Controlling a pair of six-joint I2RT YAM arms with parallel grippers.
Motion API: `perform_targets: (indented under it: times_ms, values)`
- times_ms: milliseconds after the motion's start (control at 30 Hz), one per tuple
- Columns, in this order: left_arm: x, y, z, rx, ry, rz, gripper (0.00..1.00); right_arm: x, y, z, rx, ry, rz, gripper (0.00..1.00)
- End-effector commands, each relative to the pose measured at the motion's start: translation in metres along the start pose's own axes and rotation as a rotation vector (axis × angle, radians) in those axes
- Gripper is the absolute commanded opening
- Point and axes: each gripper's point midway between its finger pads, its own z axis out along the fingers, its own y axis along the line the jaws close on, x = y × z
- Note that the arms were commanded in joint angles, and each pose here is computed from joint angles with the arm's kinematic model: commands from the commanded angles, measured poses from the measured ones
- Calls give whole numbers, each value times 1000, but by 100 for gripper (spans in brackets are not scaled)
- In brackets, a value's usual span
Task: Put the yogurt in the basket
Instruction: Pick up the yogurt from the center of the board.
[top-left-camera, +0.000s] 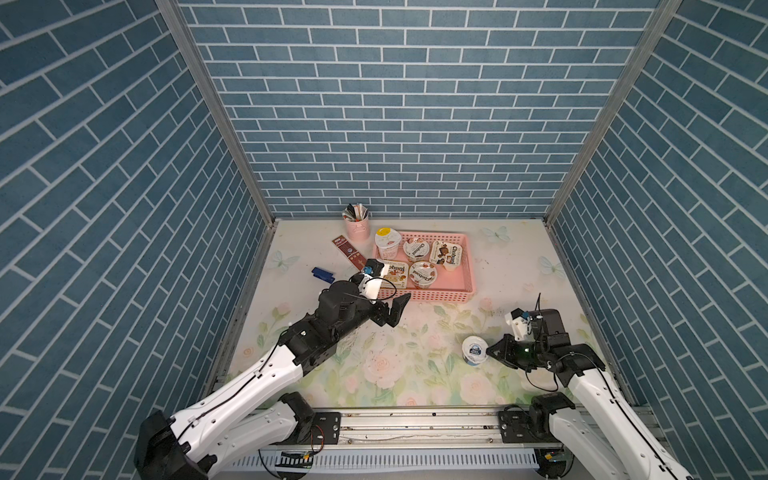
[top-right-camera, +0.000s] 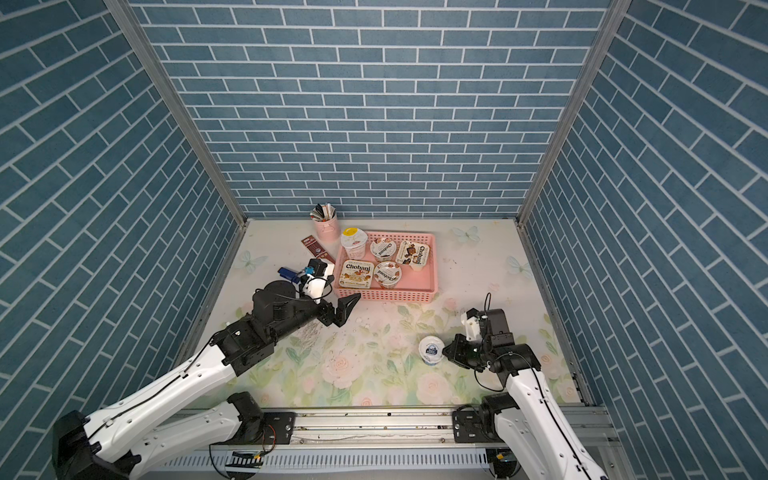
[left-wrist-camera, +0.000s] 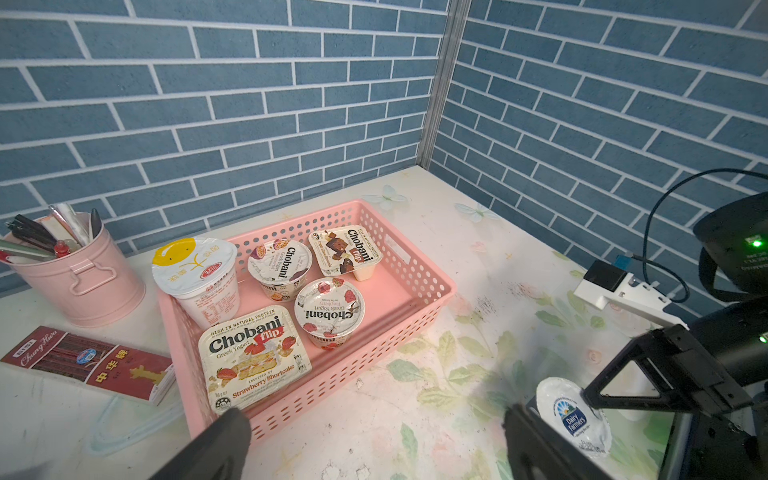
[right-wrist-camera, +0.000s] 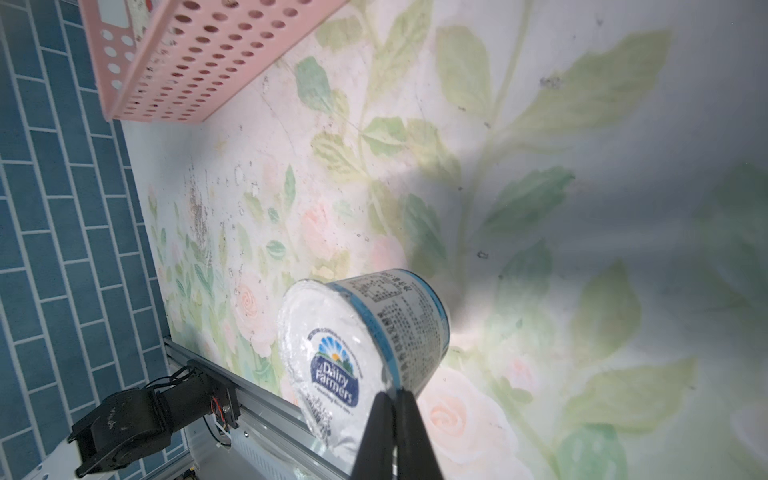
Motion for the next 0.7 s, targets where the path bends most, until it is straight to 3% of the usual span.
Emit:
perform_targets:
  times_ms: [0,233,667]
  values:
    - [-12,-2,-1,-3,-27,7,100,-14,14,-8,-26,-37,-55,0]
    - [-14,0,-3,-13,-32,17,100,-37,36,-18,-50,-74,-99,0]
    - [-14,5,-11,-40,-42,35,100,-130,94,-32,-74,-200,-242,0]
